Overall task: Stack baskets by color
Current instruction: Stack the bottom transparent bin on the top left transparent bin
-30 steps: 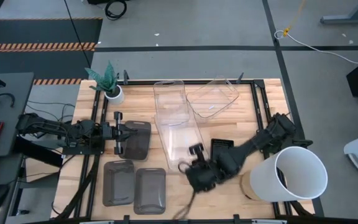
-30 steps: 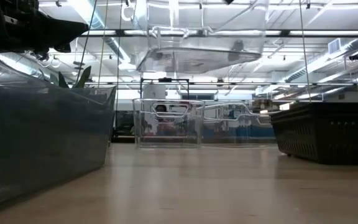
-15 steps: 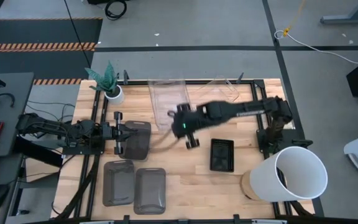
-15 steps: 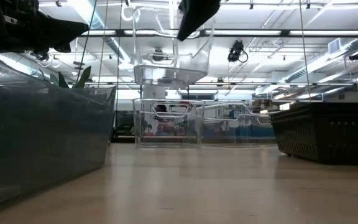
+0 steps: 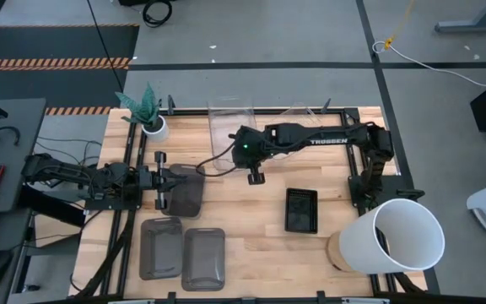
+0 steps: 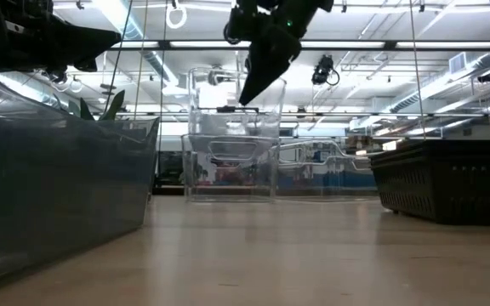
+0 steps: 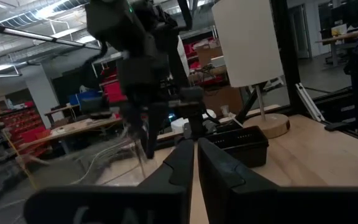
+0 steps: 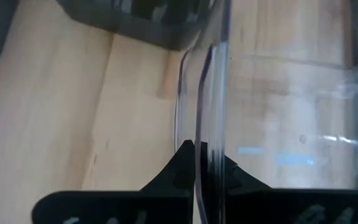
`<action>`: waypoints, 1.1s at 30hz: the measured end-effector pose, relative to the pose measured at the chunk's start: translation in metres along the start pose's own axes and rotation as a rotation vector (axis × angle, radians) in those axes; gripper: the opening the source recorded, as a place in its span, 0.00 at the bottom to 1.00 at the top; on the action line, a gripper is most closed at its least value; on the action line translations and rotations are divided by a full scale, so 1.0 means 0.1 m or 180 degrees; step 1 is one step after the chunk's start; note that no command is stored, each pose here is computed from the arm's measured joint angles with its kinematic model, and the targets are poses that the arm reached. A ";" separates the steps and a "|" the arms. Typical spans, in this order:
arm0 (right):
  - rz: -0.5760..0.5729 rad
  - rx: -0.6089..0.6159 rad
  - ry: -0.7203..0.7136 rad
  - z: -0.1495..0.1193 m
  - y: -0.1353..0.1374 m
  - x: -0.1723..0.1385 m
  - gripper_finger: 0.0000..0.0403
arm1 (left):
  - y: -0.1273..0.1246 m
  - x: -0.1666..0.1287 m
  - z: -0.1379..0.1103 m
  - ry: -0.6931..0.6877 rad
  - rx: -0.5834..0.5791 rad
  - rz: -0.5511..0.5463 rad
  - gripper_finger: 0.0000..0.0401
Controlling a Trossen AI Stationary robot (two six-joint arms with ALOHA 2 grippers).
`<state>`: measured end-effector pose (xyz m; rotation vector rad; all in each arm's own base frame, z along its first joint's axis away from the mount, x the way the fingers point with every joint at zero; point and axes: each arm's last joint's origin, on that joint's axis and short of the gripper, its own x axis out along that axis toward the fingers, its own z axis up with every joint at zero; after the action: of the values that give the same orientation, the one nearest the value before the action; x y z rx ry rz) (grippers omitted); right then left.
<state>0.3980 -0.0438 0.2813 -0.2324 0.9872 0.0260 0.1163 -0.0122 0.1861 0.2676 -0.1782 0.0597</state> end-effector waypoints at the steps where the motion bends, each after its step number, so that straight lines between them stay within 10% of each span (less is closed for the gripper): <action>1: 0.0012 -0.0003 -0.0003 -0.02 0.02 0.03 0.03 | 0.00 0.00 0.00 -0.0001 -0.0001 0.0000 0.08; 33: 0.0467 0.0692 0.0205 -0.13 0.23 0.13 0.18 | 0.00 0.00 0.00 0.0000 0.0000 0.0000 0.07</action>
<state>0.3920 -0.0247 0.2592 0.0390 1.0612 0.0450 0.1163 -0.0122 0.1861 0.2676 -0.1782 0.0597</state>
